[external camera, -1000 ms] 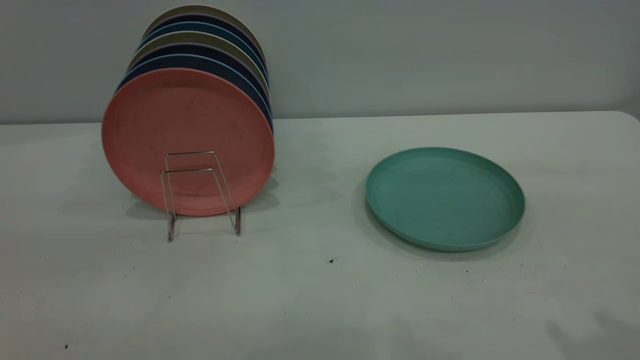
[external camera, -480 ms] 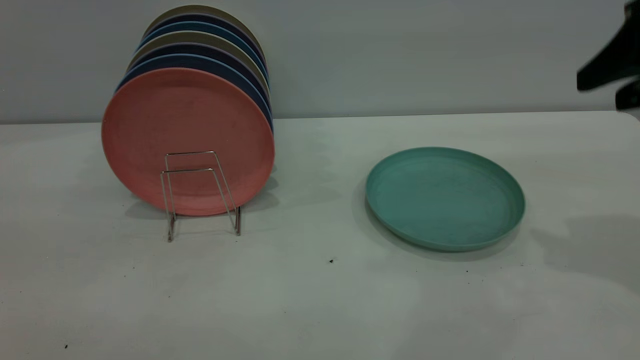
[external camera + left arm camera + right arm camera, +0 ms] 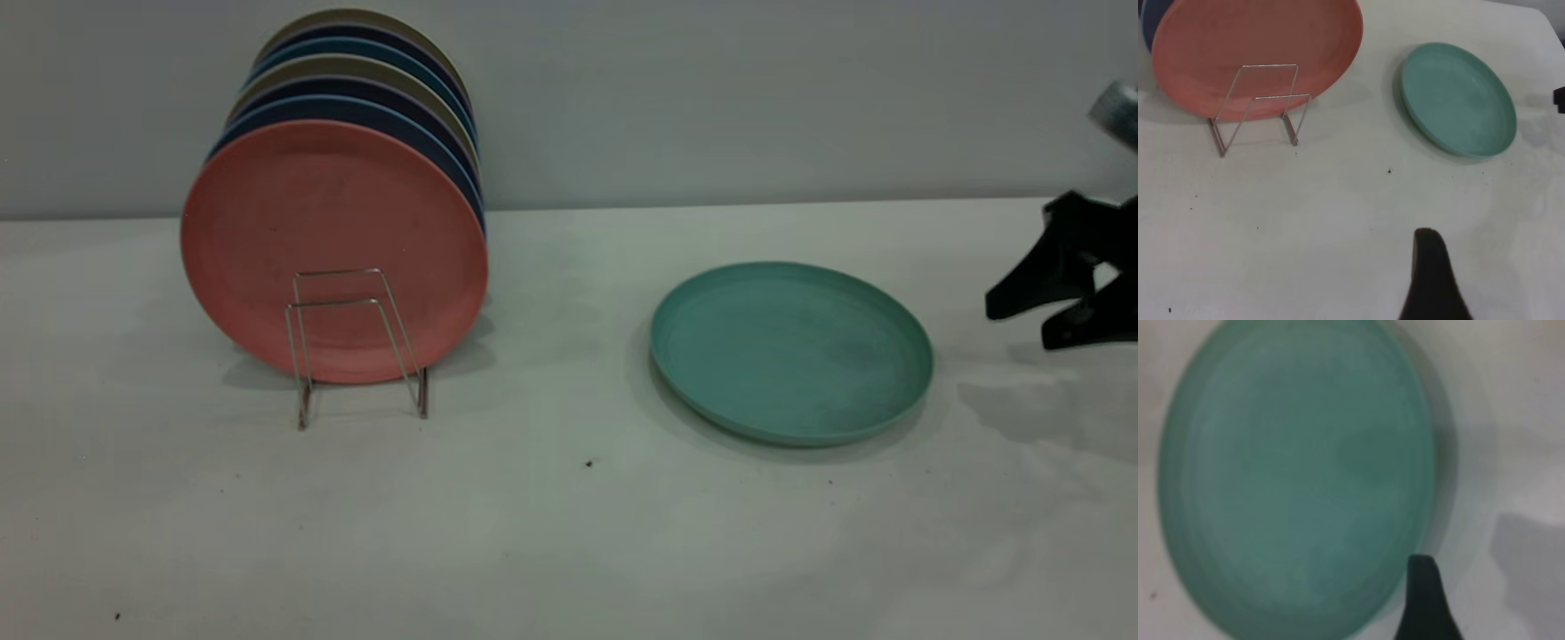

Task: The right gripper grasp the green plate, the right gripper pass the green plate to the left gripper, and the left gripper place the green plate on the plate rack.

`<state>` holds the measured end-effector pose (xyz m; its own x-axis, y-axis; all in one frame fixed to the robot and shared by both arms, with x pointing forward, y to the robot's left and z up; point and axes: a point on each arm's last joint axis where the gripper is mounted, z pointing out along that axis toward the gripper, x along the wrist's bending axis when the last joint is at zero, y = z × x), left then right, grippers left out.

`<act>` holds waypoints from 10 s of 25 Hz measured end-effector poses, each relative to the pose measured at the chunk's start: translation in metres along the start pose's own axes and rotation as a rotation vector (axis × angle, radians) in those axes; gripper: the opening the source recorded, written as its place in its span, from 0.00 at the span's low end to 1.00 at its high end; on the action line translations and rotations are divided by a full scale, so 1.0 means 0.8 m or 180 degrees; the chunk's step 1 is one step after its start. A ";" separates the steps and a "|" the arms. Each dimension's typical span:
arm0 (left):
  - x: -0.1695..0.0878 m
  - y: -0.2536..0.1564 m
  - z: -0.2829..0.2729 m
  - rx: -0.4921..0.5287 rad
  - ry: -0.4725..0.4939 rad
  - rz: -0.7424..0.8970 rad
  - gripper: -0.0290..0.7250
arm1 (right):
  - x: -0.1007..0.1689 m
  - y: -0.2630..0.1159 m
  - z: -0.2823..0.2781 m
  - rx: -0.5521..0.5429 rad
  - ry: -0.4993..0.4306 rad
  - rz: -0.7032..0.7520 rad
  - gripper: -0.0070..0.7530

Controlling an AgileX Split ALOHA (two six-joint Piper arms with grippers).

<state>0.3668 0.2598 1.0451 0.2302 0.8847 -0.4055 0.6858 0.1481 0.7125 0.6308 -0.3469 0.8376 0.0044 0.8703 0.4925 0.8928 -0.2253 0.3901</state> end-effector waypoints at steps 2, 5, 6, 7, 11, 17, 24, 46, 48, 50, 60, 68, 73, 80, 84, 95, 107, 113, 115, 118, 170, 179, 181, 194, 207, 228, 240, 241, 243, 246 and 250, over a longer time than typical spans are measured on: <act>0.000 0.000 0.000 0.0000 0.0000 0.0000 0.73 | -0.009 0.001 0.014 0.0034 0.0008 0.0032 0.73; 0.000 0.000 0.000 0.0001 0.0000 0.0000 0.73 | -0.016 0.001 0.029 0.0063 0.0049 0.0088 0.73; 0.000 0.000 0.000 0.0001 0.0000 0.0000 0.73 | -0.018 -0.001 0.033 0.0082 0.0083 0.0111 0.73; 0.000 0.000 0.000 0.0001 0.0000 0.0000 0.73 | -0.019 -0.002 0.036 0.0094 0.0115 0.0139 0.73; 0.000 0.000 0.000 0.0001 0.0000 0.0000 0.73 | -0.019 -0.003 0.042 0.0100 0.0231 0.0190 0.73; 0.001 0.000 0.000 0.0010 0.0020 0.0027 0.73 | -0.023 -0.011 0.055 0.0125 0.0317 0.0281 0.73; 0.001 0.000 0.000 0.0012 0.0030 0.0040 0.73 | -0.005 -0.017 0.072 0.0164 0.0421 0.0191 0.73; 0.003 0.003 0.001 -0.0073 0.0078 0.0033 0.73 | 0.028 -0.014 0.097 -0.0012 -0.0022 0.0048 0.02; 0.004 0.004 0.006 -0.0019 0.0053 -0.0042 0.73 | 0.032 -0.012 0.091 0.0039 -0.0032 -0.0115 0.02; 0.006 0.003 0.015 0.0123 0.0003 -0.0160 0.73 | 0.038 -0.007 0.082 0.0073 -0.0026 -0.0231 0.02; 0.026 0.007 0.094 0.0544 -0.0394 -0.0536 0.73 | 0.101 0.005 0.052 0.0171 0.0251 -0.0659 0.03; 0.046 -0.003 0.152 0.0763 -0.0634 -0.0819 0.73 | 0.172 -0.009 0.053 0.0327 0.0615 -0.0987 0.03; 0.055 -0.011 0.173 0.0867 -0.0665 -0.0946 0.73 | 0.198 -0.016 0.047 0.0431 0.0859 -0.1088 0.03; 0.060 -0.006 0.184 0.0793 -0.0667 -0.1081 0.73 | 0.223 -0.028 0.047 0.0568 0.1175 -0.1052 0.03; 0.060 -0.001 0.185 0.0691 -0.0682 -0.1115 0.73 | 0.239 -0.035 0.051 0.0604 0.1254 -0.1066 0.03; 0.060 0.001 0.185 0.0654 -0.0687 -0.1133 0.73 | 0.283 -0.055 0.053 0.0701 0.1749 -0.0989 0.03; 0.059 0.004 0.186 0.0570 -0.0698 -0.1166 0.31 | 0.309 -0.058 0.046 0.0588 0.2304 -0.0938 0.08; 0.060 0.006 0.186 0.0517 -0.0689 -0.1122 0.21 | 0.308 -0.058 0.047 0.0566 0.2276 -0.0980 0.26; 0.062 0.006 0.187 0.0507 -0.0637 -0.1054 0.21 | 0.306 -0.057 0.049 0.0531 0.2187 -0.1051 0.39; 0.067 0.005 0.188 0.0478 -0.0530 -0.0765 0.21 | 0.300 -0.055 0.054 0.0474 0.1980 -0.1139 0.61; 0.059 0.175 0.253 0.0603 -0.0477 0.4396 0.21 | 0.152 0.000 0.008 0.0516 0.1367 -0.0960 0.71; 0.073 0.165 0.273 0.0715 -0.0432 0.4352 0.21 | 0.152 -0.001 0.008 0.0538 0.1355 -0.0987 0.71; 0.077 0.159 0.280 0.0776 -0.0453 0.4342 0.21 | 0.151 -0.001 0.008 0.0537 0.1343 -0.0992 0.71; 0.089 0.145 0.298 0.0922 -0.0499 0.4305 0.21 | 0.150 -0.001 0.009 0.0544 0.1319 -0.1012 0.71; 0.089 0.145 0.298 0.0925 -0.0498 0.4302 0.41 | 0.150 -0.001 0.009 0.0546 0.1312 -0.1005 0.71; 0.047 0.197 0.183 0.0686 -0.0053 0.2386 0.42 | 0.150 -0.001 0.009 0.0562 0.1303 -0.0950 0.71; 0.084 0.195 0.110 0.1065 0.0865 0.0156 0.54 | 0.213 0.000 -0.042 0.0927 -0.0011 -0.1681 0.71; 0.084 0.192 0.109 0.1137 0.0871 0.0167 0.57 | 0.222 0.001 -0.051 0.0921 -0.0173 -0.1738 0.71; 0.083 0.188 0.106 0.1286 0.0874 0.0169 0.66 | 0.243 0.002 -0.075 0.0868 -0.0447 -0.1839 0.71; 0.079 0.184 0.098 0.1392 0.0878 0.0066 0.74 | 0.264 -0.003 -0.114 0.0857 -0.0850 -0.1876 0.71; 0.070 0.180 0.083 0.1509 0.0850 -0.0003 0.77 | 0.272 -0.016 -0.174 0.1008 -0.1275 -0.1697 0.71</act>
<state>0.5239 0.3012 1.0872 0.0884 0.9753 -0.2023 0.9363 -0.0121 0.3509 0.5577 -0.2156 1.0486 -0.3565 0.9331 -0.0467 0.9066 0.3575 0.2242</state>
